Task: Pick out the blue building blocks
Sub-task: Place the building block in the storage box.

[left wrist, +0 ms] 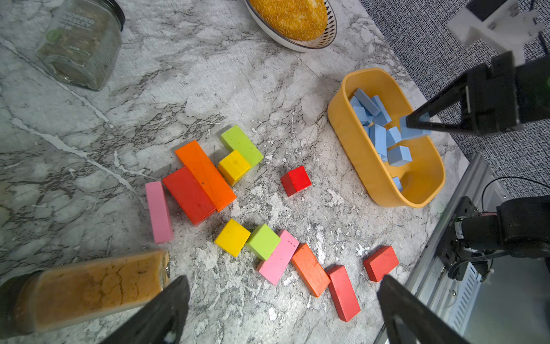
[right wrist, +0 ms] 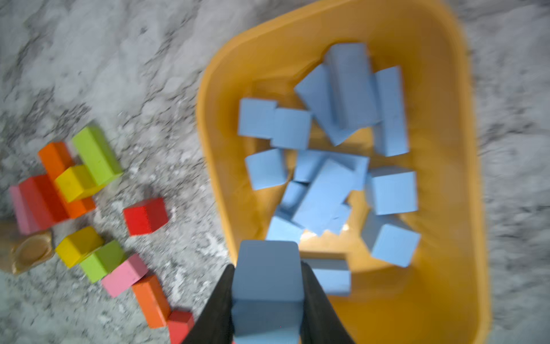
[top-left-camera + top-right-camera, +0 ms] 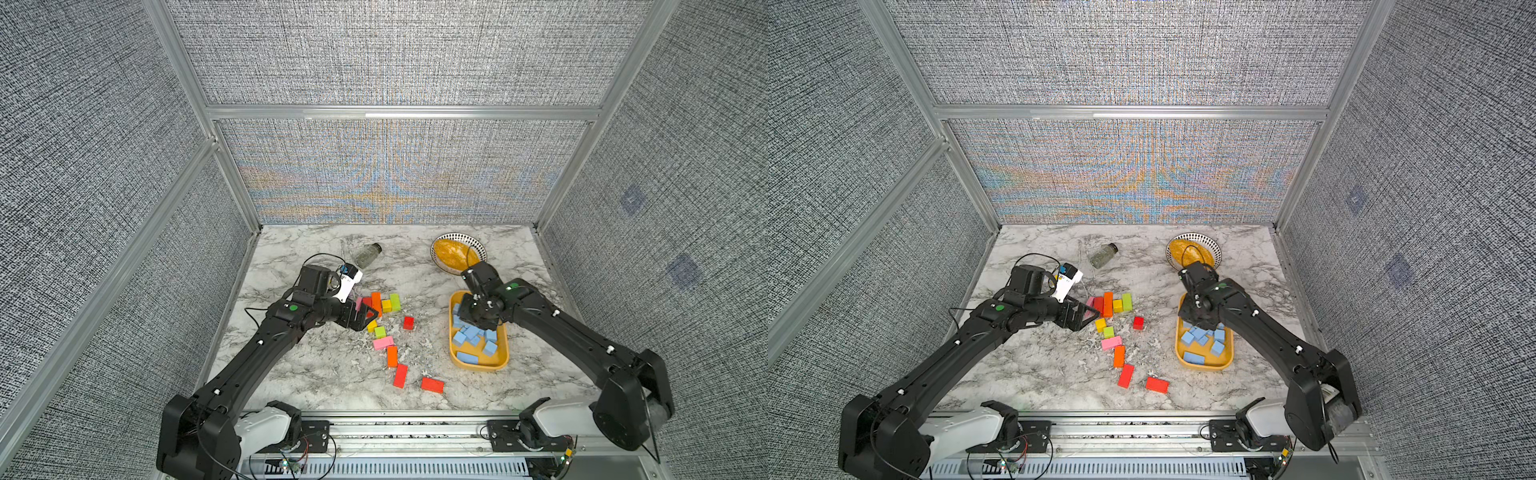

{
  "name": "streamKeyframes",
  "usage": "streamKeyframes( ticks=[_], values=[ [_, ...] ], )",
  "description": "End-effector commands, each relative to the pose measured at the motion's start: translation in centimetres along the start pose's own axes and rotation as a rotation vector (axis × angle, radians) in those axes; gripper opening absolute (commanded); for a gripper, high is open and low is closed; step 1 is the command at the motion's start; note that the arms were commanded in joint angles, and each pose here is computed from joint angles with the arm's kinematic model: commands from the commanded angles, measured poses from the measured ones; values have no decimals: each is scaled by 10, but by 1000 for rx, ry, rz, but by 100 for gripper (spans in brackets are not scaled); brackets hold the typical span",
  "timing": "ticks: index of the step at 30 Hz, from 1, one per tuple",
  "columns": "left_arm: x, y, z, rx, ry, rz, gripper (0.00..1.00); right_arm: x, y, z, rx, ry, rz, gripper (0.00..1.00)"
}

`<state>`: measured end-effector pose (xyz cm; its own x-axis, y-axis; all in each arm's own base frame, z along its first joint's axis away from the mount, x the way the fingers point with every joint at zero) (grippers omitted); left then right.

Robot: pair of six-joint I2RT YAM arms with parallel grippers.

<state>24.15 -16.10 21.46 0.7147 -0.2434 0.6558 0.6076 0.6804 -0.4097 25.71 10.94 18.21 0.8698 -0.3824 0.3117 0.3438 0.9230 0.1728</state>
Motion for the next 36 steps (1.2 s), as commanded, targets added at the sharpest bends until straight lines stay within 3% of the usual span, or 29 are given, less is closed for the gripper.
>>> streamKeyframes(
  ticks=[1,16,27,29,32,36],
  values=[
    [4,-3,2,-16,-23,-13,100,7,-19,1,-11,5,39,17],
    [5,-2,3,-12,-24,-21,100,6,-34,-7,-39,68,27,24],
    [5,-1,2,-10,-22,-16,100,-30,-37,3,-22,144,16,32],
    [5,-1,2,-12,-22,-16,100,-30,-39,6,-31,141,15,37],
    [5,-1,2,-12,-21,-14,100,-24,-40,12,-40,120,17,54],
    [5,-1,2,-13,-20,-13,99,-5,-48,19,-47,78,13,62]
  ],
)
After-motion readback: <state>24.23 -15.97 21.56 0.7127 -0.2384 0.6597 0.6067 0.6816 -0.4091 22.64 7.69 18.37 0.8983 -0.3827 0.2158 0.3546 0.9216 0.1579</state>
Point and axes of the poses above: each gripper's point midway between its finger pads, its own z axis back along the fingers, its own y axis along the line the jaws close on, x = y × z, the point moved 6 cm from there along z, back along the fingers, and after that the axes turned 1 degree about z, right-handed, at the moved point
